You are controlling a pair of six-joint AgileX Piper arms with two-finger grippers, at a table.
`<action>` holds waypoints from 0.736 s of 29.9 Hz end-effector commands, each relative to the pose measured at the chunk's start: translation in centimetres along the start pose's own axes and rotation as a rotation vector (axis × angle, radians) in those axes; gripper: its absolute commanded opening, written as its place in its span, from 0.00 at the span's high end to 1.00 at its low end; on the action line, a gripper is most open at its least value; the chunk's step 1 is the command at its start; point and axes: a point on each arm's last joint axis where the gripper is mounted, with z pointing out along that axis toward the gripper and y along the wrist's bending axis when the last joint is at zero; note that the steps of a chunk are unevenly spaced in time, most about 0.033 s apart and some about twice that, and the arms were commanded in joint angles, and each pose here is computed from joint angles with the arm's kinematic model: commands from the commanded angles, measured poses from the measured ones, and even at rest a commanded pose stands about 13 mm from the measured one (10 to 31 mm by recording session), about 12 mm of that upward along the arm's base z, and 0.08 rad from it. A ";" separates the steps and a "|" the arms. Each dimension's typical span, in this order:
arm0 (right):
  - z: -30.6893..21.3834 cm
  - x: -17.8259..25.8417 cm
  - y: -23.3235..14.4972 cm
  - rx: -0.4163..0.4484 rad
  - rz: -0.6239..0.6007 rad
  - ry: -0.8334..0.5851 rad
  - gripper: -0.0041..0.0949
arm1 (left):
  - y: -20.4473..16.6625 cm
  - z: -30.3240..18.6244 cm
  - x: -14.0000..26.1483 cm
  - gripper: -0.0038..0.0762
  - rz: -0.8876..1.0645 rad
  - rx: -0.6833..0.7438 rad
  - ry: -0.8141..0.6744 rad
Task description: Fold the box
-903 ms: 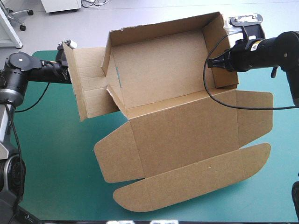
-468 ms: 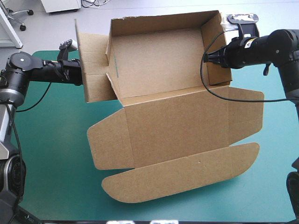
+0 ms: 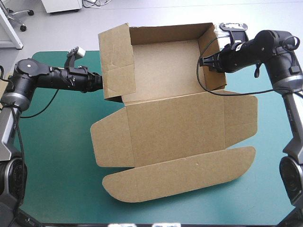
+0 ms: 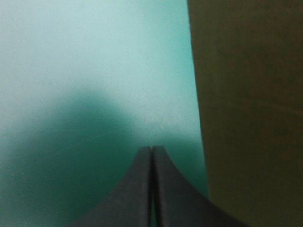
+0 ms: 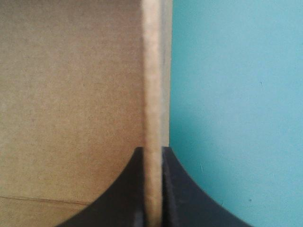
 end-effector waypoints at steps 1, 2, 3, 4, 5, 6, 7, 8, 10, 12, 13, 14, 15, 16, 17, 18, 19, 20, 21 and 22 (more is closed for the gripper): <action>-2.2 -1.1 0.8 -0.034 0.007 -0.125 0.98 | -3.0 -1.2 0.0 0.97 0.040 0.125 -0.046; -2.0 -1.1 0.8 -0.032 0.005 -0.120 0.98 | -3.2 -1.3 0.0 0.97 0.051 0.125 -0.050; -1.8 -1.1 0.7 -0.031 0.006 -0.116 0.98 | -3.3 -1.5 -0.1 0.97 0.063 0.118 -0.057; -1.4 -1.1 0.6 -0.031 0.008 -0.108 0.98 | -3.5 -1.6 0.0 0.97 0.074 0.115 -0.061; -1.3 -1.1 0.6 -0.032 0.010 -0.106 0.98 | -3.6 -1.7 0.0 0.97 0.078 0.110 -0.063; -0.8 -1.1 0.4 -0.031 0.013 -0.095 0.98 | -3.7 -1.8 -0.1 0.97 0.082 0.108 -0.068; -0.7 -1.1 0.4 -0.033 0.014 -0.093 0.98 | -3.7 -1.8 -0.1 0.97 0.082 0.105 -0.071; -0.4 -1.1 0.4 -0.035 0.017 -0.088 0.98 | -3.7 -1.8 -0.1 0.97 0.082 0.100 -0.076; 0.0 -1.1 0.2 -0.034 0.019 -0.079 0.98 | -3.6 -1.8 -0.2 0.97 0.082 0.088 -0.083; 0.4 -1.1 0.1 -0.033 0.022 -0.072 0.98 | -3.5 -1.8 -0.3 0.97 0.081 0.085 -0.090; 0.5 -1.1 0.1 -0.033 0.023 -0.069 0.98 | -3.6 -1.8 -0.3 0.97 0.079 0.090 -0.094; 0.6 -1.1 0.1 -0.033 0.023 -0.065 0.98 | -3.6 -1.8 -0.3 0.97 0.078 0.094 -0.096; 0.8 -1.0 0.0 -0.033 0.024 -0.059 0.98 | -3.7 -1.8 -0.3 0.97 0.076 0.098 -0.100; 0.8 -1.0 0.1 -0.041 0.028 -0.059 0.98 | -3.7 -1.8 -0.4 0.97 0.074 0.096 -0.107; 0.9 -1.0 0.1 -0.050 0.033 -0.058 0.98 | -3.7 -1.8 -0.4 0.97 0.074 0.098 -0.108; 1.0 -1.0 0.2 -0.058 0.037 -0.056 0.98 | -3.7 -1.9 -0.5 0.97 0.072 0.100 -0.113; 1.1 -1.0 0.2 -0.064 0.040 -0.054 0.98 | -3.8 -1.9 -0.5 0.97 0.069 0.108 -0.118; 1.2 -1.0 0.2 -0.066 0.042 -0.053 0.98 | -3.8 -1.9 -0.5 0.97 0.067 0.113 -0.122; 1.4 -1.0 0.3 -0.069 0.040 -0.047 0.98 | -3.8 -1.9 -0.6 0.97 0.068 0.114 -0.123; 1.6 -1.0 0.5 -0.073 0.038 -0.044 0.98 | -3.9 -1.9 -0.6 0.97 0.065 0.120 -0.128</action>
